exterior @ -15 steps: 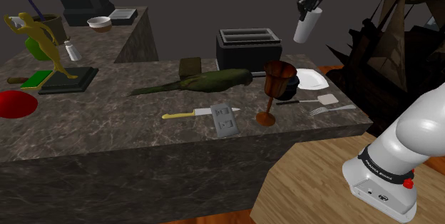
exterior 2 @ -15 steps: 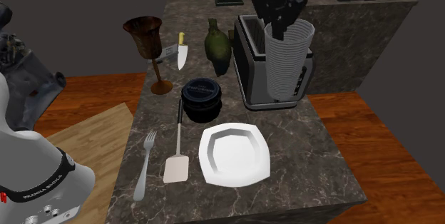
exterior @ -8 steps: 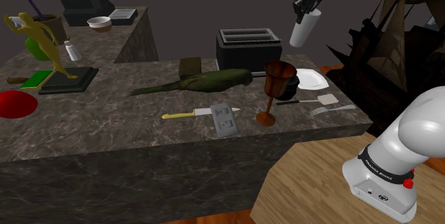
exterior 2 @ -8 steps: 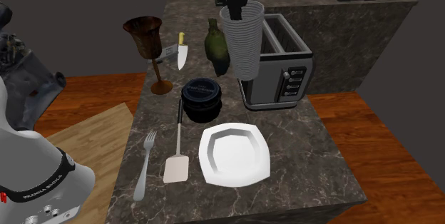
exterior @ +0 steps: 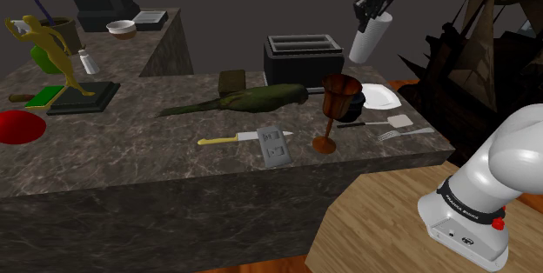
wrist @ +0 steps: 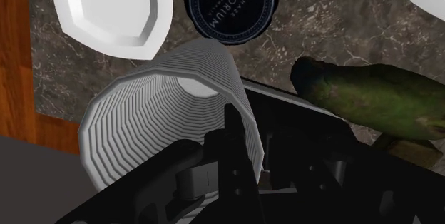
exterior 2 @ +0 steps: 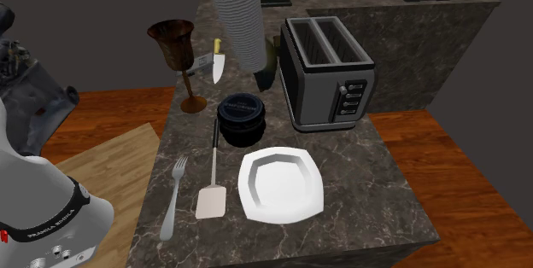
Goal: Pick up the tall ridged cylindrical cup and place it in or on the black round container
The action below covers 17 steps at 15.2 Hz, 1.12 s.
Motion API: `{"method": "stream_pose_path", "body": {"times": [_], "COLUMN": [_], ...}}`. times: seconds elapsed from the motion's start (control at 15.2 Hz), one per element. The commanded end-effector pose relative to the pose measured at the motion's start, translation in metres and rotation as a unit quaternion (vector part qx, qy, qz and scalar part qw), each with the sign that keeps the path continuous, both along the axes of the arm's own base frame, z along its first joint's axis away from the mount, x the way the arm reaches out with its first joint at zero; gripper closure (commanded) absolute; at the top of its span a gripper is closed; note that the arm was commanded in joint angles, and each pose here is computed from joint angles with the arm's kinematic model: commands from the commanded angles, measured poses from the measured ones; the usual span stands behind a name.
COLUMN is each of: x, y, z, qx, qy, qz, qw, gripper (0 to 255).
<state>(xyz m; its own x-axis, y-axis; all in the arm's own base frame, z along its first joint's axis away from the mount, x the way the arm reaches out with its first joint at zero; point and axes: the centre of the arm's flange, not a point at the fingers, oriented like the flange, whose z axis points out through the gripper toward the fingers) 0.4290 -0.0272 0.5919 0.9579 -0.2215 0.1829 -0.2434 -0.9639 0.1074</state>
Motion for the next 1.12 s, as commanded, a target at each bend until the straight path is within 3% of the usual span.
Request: {"method": "stream_pose_path", "body": {"times": [0.0, 1.06], "x": [-0.004, -0.004], "y": [0.017, 0.017], "z": [-0.002, -0.087], "qx": [0.000, 0.000], "qy": [0.000, 0.000], "qz": [-0.001, -0.001], "qw": [1.0000, 1.0000], "gripper": [255, 255]}}
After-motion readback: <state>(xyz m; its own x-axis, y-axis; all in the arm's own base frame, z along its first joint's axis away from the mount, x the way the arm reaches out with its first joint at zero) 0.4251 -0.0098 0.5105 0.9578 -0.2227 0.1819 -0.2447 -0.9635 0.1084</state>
